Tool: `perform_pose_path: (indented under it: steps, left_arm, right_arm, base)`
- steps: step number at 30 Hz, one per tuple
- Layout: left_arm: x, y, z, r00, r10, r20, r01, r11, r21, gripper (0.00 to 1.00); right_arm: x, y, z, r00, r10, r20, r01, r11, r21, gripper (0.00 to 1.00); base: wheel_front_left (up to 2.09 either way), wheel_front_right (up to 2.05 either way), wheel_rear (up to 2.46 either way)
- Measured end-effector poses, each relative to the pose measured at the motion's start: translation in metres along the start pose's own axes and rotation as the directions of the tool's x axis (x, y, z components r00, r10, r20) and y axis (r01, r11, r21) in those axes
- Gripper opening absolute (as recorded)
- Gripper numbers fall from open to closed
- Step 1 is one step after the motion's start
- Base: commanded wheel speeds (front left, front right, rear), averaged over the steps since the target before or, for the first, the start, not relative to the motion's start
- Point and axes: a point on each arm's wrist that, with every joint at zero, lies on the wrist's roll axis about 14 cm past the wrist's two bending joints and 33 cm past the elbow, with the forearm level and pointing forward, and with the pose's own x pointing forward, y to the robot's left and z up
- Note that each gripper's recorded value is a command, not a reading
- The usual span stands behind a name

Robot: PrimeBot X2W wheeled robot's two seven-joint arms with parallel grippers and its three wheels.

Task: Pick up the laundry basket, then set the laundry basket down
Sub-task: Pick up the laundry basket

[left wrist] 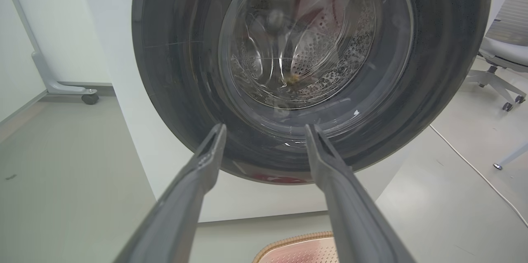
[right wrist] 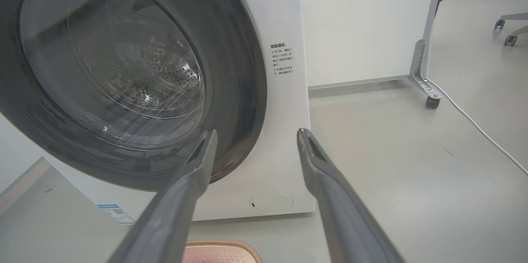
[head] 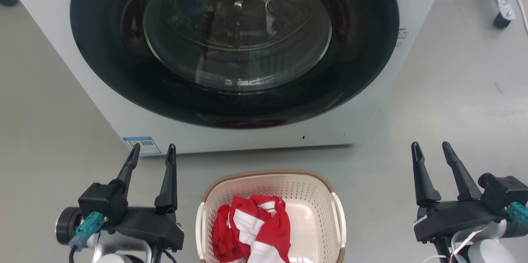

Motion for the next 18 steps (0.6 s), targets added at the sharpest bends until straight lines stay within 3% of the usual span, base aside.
perform_pose_path:
  steps: [18]
  left_arm:
    - [0.056,0.016,-0.088,0.968,0.010,-0.251,-0.018,0.999,-0.029,1.00]
  right_arm:
    - [0.051,-0.006,-0.091,0.964,0.017,-0.265,-0.016,1.000,0.006,1.00]
  base:
    - [0.00,0.00,0.00]
